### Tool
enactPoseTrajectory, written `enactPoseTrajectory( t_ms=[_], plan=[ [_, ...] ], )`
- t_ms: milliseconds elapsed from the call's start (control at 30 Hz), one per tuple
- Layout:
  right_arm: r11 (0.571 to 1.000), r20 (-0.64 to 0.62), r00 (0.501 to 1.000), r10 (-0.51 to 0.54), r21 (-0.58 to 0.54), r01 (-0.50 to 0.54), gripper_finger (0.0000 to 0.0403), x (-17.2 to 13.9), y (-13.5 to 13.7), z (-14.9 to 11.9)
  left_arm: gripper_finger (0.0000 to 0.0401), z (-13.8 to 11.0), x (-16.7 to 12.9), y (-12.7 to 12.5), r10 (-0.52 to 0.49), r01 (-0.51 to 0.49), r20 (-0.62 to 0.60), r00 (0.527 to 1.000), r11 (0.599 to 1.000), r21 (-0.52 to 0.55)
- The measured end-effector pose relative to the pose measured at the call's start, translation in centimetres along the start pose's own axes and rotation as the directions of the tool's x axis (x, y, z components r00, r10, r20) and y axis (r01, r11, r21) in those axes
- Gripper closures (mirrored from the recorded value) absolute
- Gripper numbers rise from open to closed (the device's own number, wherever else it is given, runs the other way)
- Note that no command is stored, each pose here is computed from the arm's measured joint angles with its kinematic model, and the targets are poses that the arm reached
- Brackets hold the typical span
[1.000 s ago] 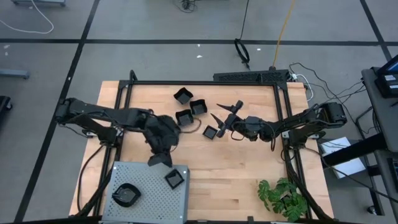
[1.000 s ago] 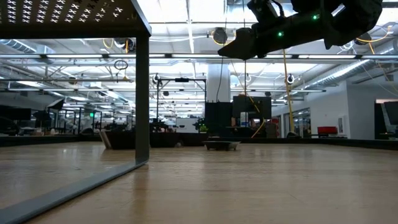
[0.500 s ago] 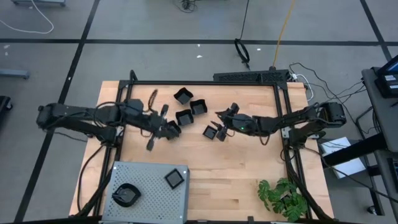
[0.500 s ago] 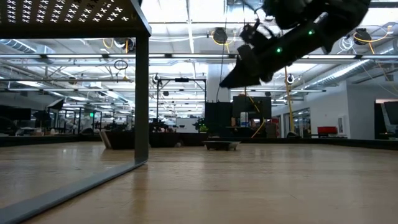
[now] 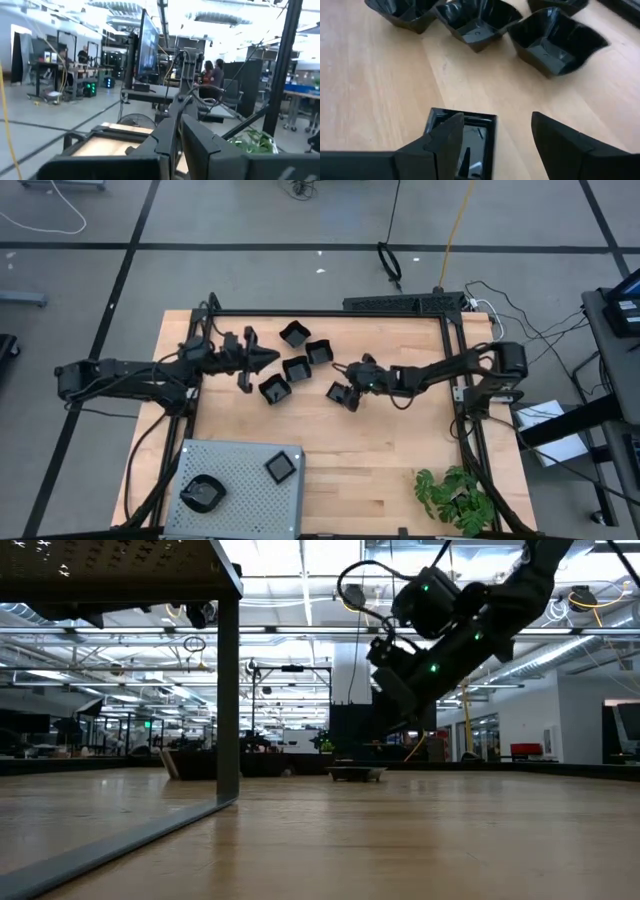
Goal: Pick & Place Mini shaped plates
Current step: Stack the square plate on top of the other square plate on the shelf
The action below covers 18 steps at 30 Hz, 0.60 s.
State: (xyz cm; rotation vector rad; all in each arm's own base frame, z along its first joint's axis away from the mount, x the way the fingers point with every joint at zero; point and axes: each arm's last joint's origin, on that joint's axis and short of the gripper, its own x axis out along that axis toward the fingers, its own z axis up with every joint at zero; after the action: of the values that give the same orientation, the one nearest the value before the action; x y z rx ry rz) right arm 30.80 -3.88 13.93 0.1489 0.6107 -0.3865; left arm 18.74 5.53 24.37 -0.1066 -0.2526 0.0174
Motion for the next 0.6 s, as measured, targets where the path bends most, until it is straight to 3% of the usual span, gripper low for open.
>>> enactPoseTrajectory(
  t_ms=[400,600],
  plan=[
    [0.999,-0.075,0.997,-0.015,-0.037,0.013,0.0184,2.7,0.1,-2.6,0.0368,-0.6,0.1,-0.2,-0.006,0.001,-0.051,0.999,0.994,-0.108],
    [0.999,-0.073,0.997,-0.015,-0.052,0.012,0.0235,2.5,0.1,-2.5,0.0368,-0.5,0.1,-0.2,-0.007,0.001,-0.044,0.999,0.989,-0.151]
  ],
)
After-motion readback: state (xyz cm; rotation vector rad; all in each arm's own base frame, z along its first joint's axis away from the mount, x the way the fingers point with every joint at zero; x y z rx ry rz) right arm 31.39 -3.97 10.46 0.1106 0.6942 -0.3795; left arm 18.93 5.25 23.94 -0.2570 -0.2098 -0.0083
